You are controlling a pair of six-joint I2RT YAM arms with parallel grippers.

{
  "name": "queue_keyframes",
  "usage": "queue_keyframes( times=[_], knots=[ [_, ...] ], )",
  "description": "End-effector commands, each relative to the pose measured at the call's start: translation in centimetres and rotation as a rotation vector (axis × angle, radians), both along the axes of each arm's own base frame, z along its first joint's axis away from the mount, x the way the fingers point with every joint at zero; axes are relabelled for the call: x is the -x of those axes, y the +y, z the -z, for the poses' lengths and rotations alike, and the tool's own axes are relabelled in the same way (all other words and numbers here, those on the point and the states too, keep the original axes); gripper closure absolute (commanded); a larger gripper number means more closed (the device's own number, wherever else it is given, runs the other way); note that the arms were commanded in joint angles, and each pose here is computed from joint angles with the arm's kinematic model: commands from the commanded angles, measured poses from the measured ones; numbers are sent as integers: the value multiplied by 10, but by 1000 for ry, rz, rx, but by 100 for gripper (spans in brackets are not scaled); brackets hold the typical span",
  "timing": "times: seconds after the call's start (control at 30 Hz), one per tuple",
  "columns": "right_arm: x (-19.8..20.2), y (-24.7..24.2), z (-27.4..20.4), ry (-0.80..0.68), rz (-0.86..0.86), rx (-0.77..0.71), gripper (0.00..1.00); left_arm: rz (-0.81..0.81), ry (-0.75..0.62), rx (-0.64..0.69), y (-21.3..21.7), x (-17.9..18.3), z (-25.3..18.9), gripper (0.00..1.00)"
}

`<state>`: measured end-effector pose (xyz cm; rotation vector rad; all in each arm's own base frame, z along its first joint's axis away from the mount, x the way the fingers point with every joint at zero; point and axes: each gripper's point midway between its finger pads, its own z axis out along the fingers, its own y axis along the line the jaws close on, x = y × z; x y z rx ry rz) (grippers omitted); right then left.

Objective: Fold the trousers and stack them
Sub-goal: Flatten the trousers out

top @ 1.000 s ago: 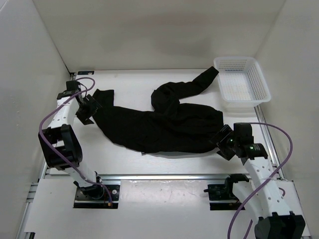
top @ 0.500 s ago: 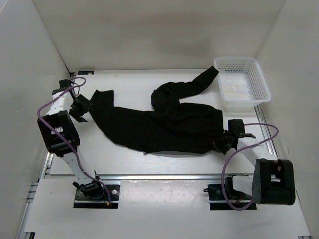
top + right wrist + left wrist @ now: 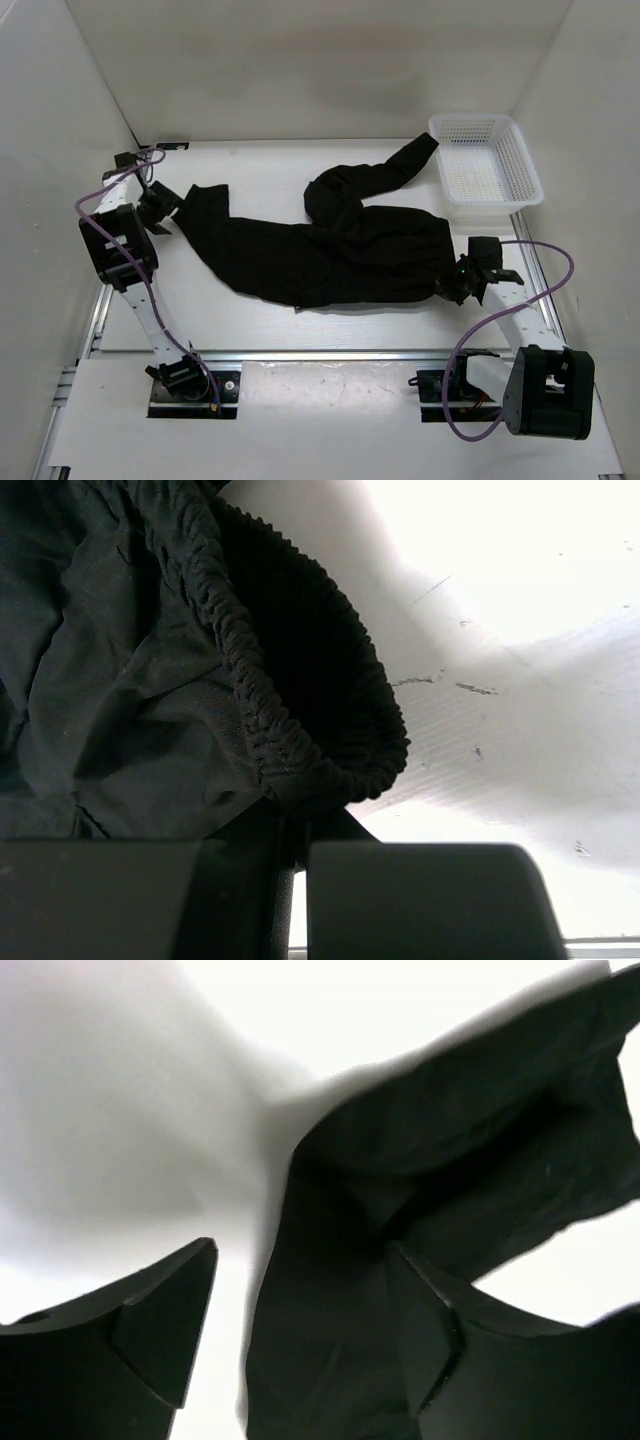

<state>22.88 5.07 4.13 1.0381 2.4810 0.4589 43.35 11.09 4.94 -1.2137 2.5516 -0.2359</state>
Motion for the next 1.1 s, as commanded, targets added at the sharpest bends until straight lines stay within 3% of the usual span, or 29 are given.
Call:
queue_keyframes(
  times=[0.0, 0.03, 0.07, 0.1, 0.27, 0.4, 0.5, 0.57, 0.63, 0.67, 0.7, 0.73, 0.77, 0.83, 0.9, 0.97, 1.03, 1.07],
  knots=[
    [-6, -6, -13, -23, -7, 33, 100, 60, -20, 25, -19, -21, 7, 23],
    [-6, -6, -14, -18, -7, 33, 100, 74, -20, 26, -24, -25, 9, 34],
    [-5, -6, -18, -12, -7, 33, 100, 74, -28, 23, -24, -27, 6, 73],
    [-8, -9, -21, -21, 2, 33, 100, 74, -20, 26, -24, -25, 6, 90],
    [-14, -15, -53, -85, 3, 72, 100, 72, -114, -88, -11, -22, -75, 90],
    [-21, -26, -87, -158, 6, 132, 100, 38, -321, -289, 1, 13, -204, 90],
    [-26, -30, -101, -194, 14, 159, 100, 61, -381, -344, 1, 26, -235, 90],
    [-30, -31, -102, -196, 7, 165, 100, 97, -358, -334, -3, 20, -232, 90],
    [-33, -33, -94, -168, 10, 172, 100, 107, -271, -303, 2, 3, -201, 90],
    [-36, -33, -93, -169, 11, 172, 100, 109, -253, -296, 4, -4, -194, 84],
    [-34, -35, -89, -159, 16, 181, 100, 107, -272, -303, 8, -15, -201, 75],
    [-37, -35, -87, -159, 16, 181, 100, 113, -211, -281, 11, -28, -172, 62],
    [-38, -35, -83, -150, 15, 180, 100, 110, -184, -283, 15, -32, -165, 35],
    [-35, -30, -79, -142, -1, 157, 100, 121, -141, -275, 13, -34, -164, 25],
    [-32, -30, -75, -130, -2, 156, 100, 121, -115, -293, 11, -27, -160, 24],
    [-34, -30, -76, -139, -1, 156, 100, 107, -179, -327, 11, -20, -179, 24],
    [-32, -34, -72, -128, 5, 169, 100, 81, -98, -349, 14, 6, -157, 29],
    [-32, -34, -72, -128, 5, 169, 100, 55, -138, -376, 15, 14, -170, 32]
  ],
)
